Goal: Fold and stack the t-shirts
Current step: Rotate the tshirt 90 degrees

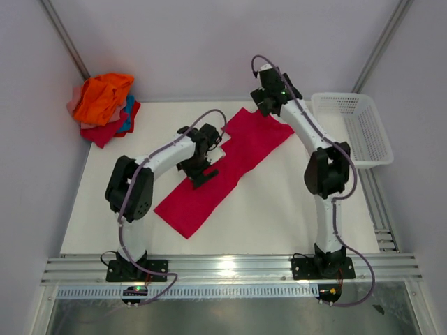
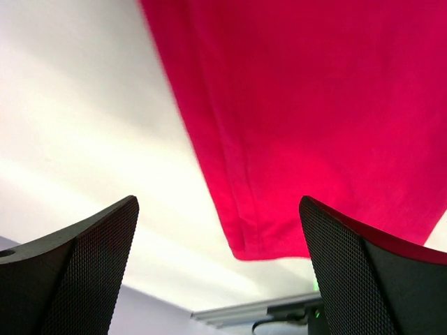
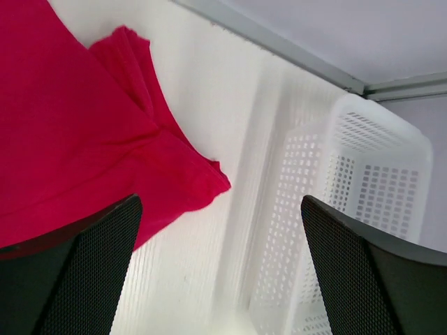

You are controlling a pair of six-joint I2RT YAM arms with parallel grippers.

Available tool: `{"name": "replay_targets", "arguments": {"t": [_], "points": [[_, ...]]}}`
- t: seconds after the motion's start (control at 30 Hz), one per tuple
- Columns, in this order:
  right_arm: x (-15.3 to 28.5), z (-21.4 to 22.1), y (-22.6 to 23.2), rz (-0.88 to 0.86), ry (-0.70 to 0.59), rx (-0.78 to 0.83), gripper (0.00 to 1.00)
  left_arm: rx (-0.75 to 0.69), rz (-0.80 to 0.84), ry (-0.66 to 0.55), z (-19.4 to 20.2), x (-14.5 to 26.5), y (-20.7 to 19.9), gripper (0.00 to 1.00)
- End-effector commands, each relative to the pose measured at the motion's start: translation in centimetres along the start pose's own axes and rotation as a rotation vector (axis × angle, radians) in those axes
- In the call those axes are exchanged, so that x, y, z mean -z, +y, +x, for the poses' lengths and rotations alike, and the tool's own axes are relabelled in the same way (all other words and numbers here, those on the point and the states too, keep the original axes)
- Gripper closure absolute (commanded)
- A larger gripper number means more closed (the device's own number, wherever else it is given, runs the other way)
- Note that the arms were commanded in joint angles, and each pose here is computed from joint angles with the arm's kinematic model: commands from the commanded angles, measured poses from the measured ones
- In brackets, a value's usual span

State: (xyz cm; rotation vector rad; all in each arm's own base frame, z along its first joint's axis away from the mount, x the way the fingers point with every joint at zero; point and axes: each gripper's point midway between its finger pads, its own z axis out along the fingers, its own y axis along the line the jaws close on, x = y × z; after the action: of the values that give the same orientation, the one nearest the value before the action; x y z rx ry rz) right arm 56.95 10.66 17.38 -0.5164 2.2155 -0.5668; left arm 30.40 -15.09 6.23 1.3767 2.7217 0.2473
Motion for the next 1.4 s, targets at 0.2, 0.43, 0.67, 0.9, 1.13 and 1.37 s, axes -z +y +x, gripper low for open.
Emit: {"name": "replay_targets", "arguments": {"t": [0.2,0.43,0.67,0.9,1.13,1.37], "points": [[13.2,3.2,3.1,-0.52,-0.076,-0.057,0.01,0.289,0.148,-0.341,-9.4,5.6,3.9,0.01],[10.9,11.6,7.0,-0.568,0.094,0.029,0.01,0.283,0.474,-0.306,-9.9,6.8,0.9,0.01],[7.1,11.9,7.5,-0.483,0.134,0.017,0.01,0.214,0.459,-0.212,-6.7,5.4,0.2,0.01],[2.9,10.0,6.9,-0.357,0.133,-0.026,0.01,0.169,0.434,-0.145,-3.8,4.8,-0.4,0.01],[-0.2,8.4,6.3,-0.257,0.139,-0.052,0.01,0.129,0.314,-0.064,-0.8,3.6,0.8,0.01],[-3.0,7.7,5.8,-0.167,0.164,-0.051,0.0,0.116,0.21,-0.014,0.5,2.7,2.3,0.01]]}}
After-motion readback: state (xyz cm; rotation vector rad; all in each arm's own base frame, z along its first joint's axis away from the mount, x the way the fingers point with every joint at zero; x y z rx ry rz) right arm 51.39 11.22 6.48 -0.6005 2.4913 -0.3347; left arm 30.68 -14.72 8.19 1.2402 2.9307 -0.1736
